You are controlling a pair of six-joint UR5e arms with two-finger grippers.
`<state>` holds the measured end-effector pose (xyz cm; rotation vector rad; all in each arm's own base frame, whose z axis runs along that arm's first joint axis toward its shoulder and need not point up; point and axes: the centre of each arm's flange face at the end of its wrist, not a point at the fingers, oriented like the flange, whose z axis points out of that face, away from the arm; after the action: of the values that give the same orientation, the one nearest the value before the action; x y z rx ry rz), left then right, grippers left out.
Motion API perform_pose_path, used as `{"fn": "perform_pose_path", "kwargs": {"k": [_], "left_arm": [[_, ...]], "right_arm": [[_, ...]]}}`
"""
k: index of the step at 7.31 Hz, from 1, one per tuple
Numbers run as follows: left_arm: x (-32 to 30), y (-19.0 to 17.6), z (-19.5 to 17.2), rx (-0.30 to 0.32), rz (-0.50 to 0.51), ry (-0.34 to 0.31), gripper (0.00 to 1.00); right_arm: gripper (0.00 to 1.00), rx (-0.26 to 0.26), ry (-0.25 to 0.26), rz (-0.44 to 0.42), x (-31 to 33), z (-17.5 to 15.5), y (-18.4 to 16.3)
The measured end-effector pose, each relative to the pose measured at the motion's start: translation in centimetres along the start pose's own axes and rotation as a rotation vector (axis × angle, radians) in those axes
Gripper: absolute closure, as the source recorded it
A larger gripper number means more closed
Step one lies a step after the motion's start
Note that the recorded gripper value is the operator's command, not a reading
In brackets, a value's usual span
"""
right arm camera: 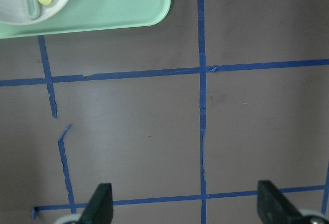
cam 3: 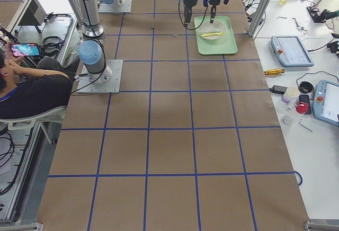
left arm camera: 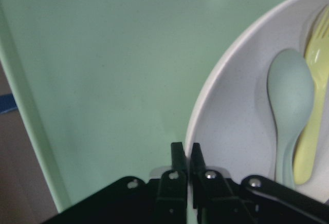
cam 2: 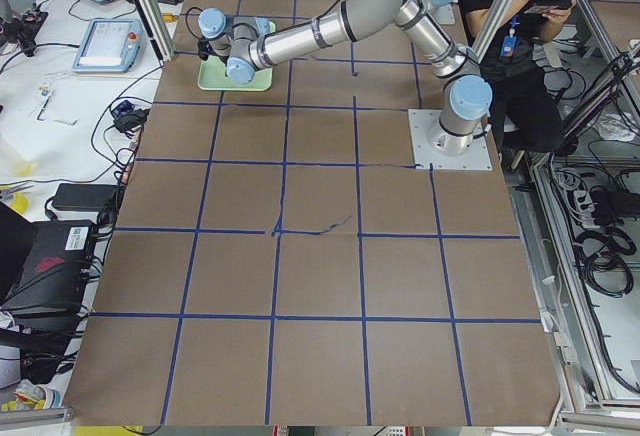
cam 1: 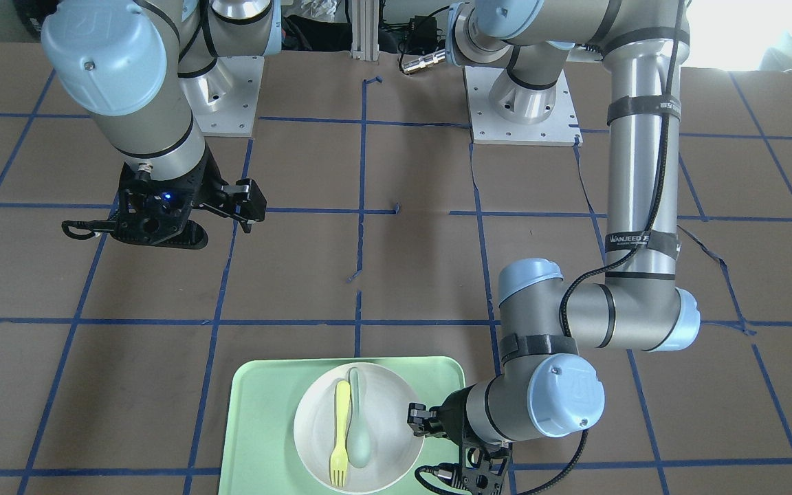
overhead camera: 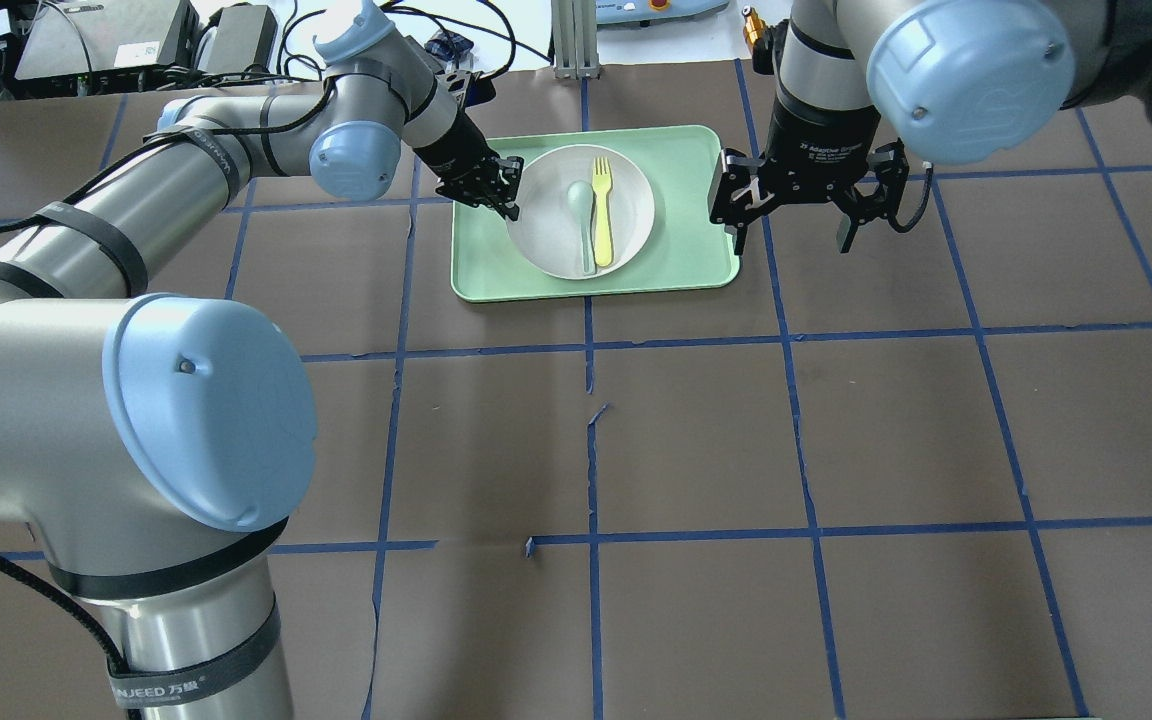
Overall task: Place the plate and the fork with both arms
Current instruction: 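Release the plate and raise the left gripper while the right gripper moves toward the plate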
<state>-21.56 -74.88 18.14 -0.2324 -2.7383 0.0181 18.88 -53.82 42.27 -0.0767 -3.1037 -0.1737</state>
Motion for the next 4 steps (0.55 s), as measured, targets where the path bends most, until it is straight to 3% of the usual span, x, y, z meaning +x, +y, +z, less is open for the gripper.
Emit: {"fn": "perform_pose_path", "kwargs": {"k": [1, 4], "left_arm": [[0.4, -0.1, 0.5, 0.006, 0.016, -0.002, 0.01], [1.9, -0.7, -1.4, 0.090, 0.066, -0.020, 0.00]], "right_arm": [[0.00, 0.005, -0.002, -0.001, 0.0, 0.0, 0.0], [0.00, 0.055, -0.011, 0.004, -0.2, 0.0, -1.1]]}}
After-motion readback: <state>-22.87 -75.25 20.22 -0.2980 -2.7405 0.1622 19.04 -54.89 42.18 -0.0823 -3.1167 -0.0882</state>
